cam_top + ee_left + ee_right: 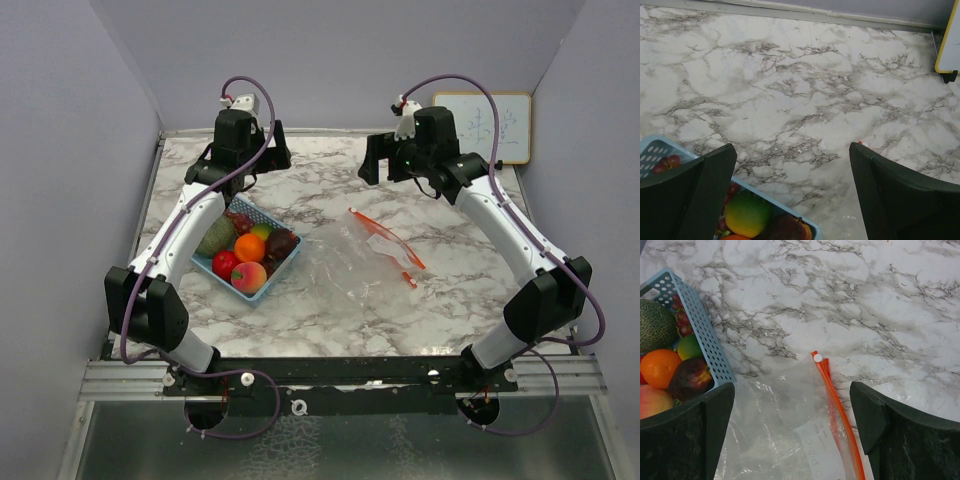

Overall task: Place the food in the zip-top bag and seal the zipper
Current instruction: Pick up the zipper food storage bag at the center of the board.

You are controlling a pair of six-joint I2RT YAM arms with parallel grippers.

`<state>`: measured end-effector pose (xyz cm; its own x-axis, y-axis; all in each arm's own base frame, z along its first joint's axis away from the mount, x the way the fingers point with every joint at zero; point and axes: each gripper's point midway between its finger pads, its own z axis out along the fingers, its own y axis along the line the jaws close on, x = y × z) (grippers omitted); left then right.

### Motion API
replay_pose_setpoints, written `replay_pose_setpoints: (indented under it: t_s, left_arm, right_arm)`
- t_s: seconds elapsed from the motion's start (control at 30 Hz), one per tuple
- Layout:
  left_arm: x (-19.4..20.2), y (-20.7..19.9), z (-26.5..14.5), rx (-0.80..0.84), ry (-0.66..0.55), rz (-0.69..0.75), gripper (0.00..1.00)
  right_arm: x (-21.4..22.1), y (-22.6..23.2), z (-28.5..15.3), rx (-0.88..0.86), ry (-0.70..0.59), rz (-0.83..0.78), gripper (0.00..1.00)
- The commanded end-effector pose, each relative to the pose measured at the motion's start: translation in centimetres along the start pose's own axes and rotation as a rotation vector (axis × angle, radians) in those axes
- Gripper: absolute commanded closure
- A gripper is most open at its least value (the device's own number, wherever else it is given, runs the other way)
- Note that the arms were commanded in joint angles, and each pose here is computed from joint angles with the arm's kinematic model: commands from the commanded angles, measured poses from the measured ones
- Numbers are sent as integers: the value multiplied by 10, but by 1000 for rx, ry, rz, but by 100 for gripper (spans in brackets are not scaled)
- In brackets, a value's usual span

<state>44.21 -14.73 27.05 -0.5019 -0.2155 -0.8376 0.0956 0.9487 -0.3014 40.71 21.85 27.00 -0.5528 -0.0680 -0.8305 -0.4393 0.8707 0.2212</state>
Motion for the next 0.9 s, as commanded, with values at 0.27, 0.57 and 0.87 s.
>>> replay_pose_setpoints:
  t_s: [0.27,0.57,0.87]
  left_arm:
    - [-32,-24,-34,220,-197,162,1]
    - [-11,-25,-37,265,-142,142,1]
    - [2,-29,-32,306,-96,146,2]
  right_arm:
    - [33,-10,5,-58,72,92,0]
    - [94,-47,24,-151,182,168,4]
    - [163,-55,25,-124,290,202,3]
